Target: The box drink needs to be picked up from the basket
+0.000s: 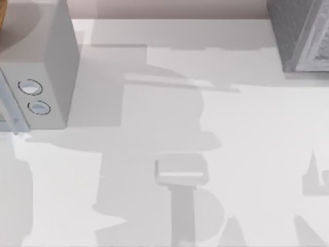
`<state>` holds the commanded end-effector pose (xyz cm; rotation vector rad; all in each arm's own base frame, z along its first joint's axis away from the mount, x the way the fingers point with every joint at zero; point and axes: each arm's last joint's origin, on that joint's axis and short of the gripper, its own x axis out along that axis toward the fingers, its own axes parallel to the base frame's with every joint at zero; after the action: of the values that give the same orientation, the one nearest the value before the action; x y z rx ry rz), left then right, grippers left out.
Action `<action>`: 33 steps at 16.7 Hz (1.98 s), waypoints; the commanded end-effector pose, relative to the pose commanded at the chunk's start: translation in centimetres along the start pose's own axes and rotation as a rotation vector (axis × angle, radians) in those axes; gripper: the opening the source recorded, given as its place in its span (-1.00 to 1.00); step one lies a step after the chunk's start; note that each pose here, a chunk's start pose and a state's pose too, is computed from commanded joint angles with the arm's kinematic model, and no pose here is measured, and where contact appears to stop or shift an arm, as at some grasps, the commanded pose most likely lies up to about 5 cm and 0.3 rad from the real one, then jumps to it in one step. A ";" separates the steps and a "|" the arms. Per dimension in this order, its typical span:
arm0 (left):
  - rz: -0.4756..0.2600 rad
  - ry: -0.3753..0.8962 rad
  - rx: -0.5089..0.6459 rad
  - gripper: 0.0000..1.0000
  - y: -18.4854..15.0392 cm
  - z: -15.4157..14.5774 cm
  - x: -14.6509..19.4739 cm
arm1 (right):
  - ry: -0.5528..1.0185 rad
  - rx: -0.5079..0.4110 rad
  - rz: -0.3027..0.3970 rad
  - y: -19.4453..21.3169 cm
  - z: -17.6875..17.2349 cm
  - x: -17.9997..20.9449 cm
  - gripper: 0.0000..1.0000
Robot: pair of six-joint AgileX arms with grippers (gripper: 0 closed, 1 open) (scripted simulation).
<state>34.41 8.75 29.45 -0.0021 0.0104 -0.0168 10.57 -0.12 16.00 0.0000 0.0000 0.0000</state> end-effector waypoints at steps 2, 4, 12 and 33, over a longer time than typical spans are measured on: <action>0.000 0.000 0.000 -0.51 0.0 0.0 0.0 | 0.000 0.000 0.000 0.0 0.0 0.0 1.00; 0.000 0.000 0.000 -0.81 0.0 0.0 0.0 | 0.000 0.000 0.000 0.0 0.0 0.0 1.00; 0.000 0.000 0.000 -1.00 0.0 0.0 0.0 | 0.000 0.000 0.000 0.0 0.0 0.0 1.00; 0.003 -0.038 0.027 -1.00 0.1 15.9 -0.7 | 0.000 0.000 0.000 0.0 0.0 0.0 1.00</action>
<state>33.88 8.85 45.36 0.0242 -0.0282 -0.0135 10.57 -0.12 16.00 0.0000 0.0000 0.0000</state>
